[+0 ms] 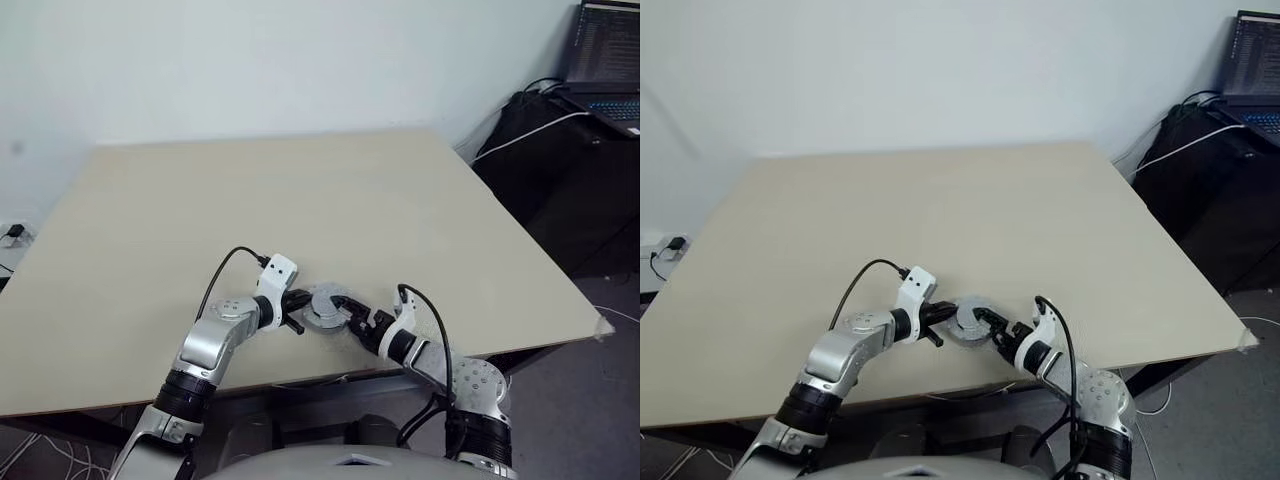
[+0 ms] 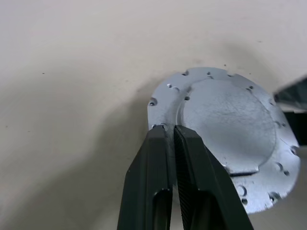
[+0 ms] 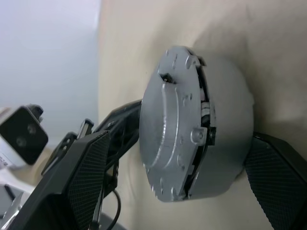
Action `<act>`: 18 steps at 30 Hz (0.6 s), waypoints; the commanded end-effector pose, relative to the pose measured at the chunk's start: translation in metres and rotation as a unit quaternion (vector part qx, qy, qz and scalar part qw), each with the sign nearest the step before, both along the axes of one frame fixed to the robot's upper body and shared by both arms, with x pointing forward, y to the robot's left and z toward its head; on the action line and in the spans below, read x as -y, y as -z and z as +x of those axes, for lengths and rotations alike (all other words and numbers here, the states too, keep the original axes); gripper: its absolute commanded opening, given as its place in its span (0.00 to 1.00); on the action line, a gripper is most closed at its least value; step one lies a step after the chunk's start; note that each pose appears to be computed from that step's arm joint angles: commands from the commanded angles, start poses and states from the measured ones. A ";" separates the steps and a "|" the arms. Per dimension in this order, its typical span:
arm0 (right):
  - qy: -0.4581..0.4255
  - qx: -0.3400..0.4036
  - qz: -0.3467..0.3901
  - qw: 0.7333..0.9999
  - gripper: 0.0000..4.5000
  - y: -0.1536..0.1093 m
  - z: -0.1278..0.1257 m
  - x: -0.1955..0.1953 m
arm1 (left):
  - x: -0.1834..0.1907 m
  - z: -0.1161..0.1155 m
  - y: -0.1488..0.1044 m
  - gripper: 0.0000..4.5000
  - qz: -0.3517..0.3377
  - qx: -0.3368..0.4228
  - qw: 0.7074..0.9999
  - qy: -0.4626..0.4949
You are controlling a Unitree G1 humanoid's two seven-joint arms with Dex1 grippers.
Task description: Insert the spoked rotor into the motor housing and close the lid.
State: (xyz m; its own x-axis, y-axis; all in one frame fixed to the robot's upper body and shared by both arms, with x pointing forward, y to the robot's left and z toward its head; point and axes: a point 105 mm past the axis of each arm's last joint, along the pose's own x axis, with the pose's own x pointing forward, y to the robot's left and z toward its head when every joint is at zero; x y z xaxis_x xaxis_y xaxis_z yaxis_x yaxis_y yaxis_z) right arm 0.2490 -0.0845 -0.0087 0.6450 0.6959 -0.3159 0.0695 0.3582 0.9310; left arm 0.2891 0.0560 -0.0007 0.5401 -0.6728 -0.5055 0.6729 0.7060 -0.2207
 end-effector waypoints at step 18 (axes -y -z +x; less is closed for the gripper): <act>-0.015 0.030 0.041 0.999 0.32 -0.020 -0.003 -0.014 | 0.011 -0.012 0.013 0.06 -0.001 -0.031 0.999 0.018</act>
State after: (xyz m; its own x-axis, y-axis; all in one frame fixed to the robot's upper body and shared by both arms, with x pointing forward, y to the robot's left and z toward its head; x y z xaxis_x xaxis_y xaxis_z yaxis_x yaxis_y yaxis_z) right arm 0.2433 -0.0895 -0.0094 0.6638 0.6813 -0.3085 0.0916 0.3353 0.9376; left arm 0.2906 0.0613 -0.0031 0.5563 -0.6529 -0.5141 0.6539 0.7257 -0.2139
